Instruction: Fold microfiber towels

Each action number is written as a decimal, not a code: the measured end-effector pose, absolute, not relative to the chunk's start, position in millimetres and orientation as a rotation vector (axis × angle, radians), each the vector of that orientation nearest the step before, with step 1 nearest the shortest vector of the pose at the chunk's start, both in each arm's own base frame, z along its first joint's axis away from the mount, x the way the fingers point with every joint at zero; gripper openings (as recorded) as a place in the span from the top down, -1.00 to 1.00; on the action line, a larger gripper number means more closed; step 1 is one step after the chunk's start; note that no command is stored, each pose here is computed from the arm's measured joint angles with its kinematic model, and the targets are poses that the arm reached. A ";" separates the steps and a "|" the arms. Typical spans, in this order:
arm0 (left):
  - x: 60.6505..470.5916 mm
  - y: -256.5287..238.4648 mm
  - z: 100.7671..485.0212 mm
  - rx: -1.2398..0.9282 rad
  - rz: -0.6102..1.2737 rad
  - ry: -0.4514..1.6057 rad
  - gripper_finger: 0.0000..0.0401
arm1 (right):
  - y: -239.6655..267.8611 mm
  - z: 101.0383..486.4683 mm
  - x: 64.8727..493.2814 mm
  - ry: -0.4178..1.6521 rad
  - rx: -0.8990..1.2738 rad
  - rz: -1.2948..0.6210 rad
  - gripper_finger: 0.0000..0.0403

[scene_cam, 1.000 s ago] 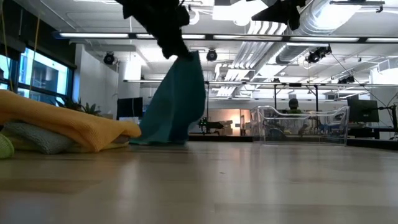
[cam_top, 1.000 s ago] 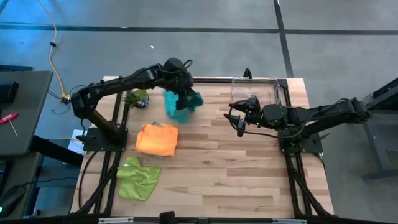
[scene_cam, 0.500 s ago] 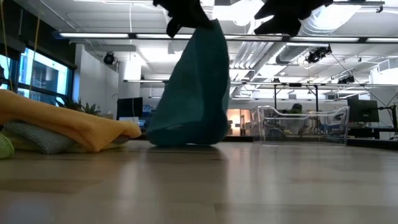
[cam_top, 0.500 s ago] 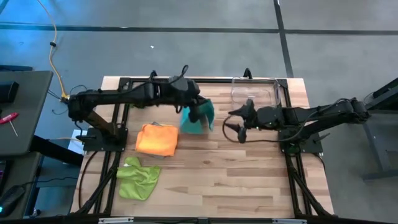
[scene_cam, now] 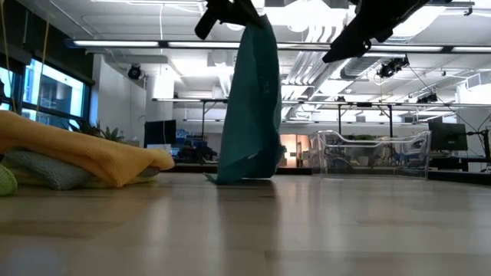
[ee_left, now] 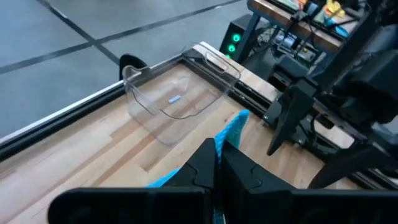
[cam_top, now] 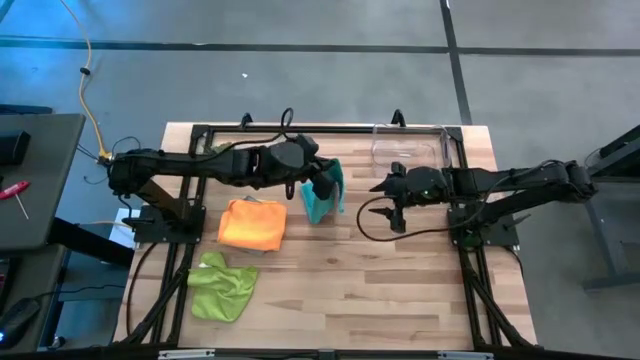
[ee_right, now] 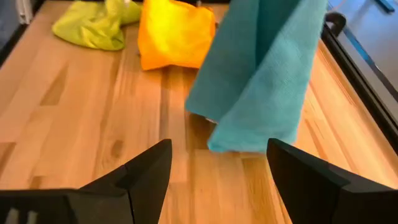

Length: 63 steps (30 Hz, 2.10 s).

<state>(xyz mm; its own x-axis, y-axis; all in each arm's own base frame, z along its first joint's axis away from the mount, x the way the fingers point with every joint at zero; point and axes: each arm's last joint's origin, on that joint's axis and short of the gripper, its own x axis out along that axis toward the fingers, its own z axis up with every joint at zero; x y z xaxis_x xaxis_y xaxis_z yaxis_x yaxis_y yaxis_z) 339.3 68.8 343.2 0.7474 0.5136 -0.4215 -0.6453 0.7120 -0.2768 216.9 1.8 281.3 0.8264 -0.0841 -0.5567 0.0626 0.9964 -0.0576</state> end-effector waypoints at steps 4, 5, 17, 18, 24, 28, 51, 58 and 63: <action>339.0 69.3 343.3 -0.431 0.674 0.320 1.00 | -1.9 279.6 215.7 0.614 0.001 -0.102 -0.27; 339.0 69.6 343.3 -0.431 0.675 0.320 1.00 | -1.9 278.9 215.2 0.622 0.019 -0.103 -0.27; 336.4 70.3 339.0 -0.383 0.700 0.377 1.00 | 6.8 215.9 199.9 0.789 0.185 -0.110 -0.27; 336.2 70.2 338.8 -0.376 0.700 0.383 1.00 | 8.6 210.3 199.2 0.781 0.200 -0.107 -0.27; 335.6 70.1 337.5 -0.368 0.701 0.399 1.00 | 13.7 200.0 201.0 0.725 0.213 -0.111 -0.27; 335.9 70.3 338.0 -0.372 0.701 0.393 1.00 | 12.6 203.4 204.7 0.673 0.165 -0.145 -0.27; 340.5 69.7 345.0 -0.407 0.627 0.320 1.00 | 50.2 165.2 253.3 0.540 -0.083 -0.241 -0.27; 340.7 69.3 344.8 -0.409 0.610 0.326 1.00 | 56.0 151.0 282.6 0.534 -0.229 -0.333 -0.27; 340.7 69.2 344.8 -0.411 0.610 0.326 1.00 | 58.0 143.3 311.3 0.569 -0.274 -0.399 -0.27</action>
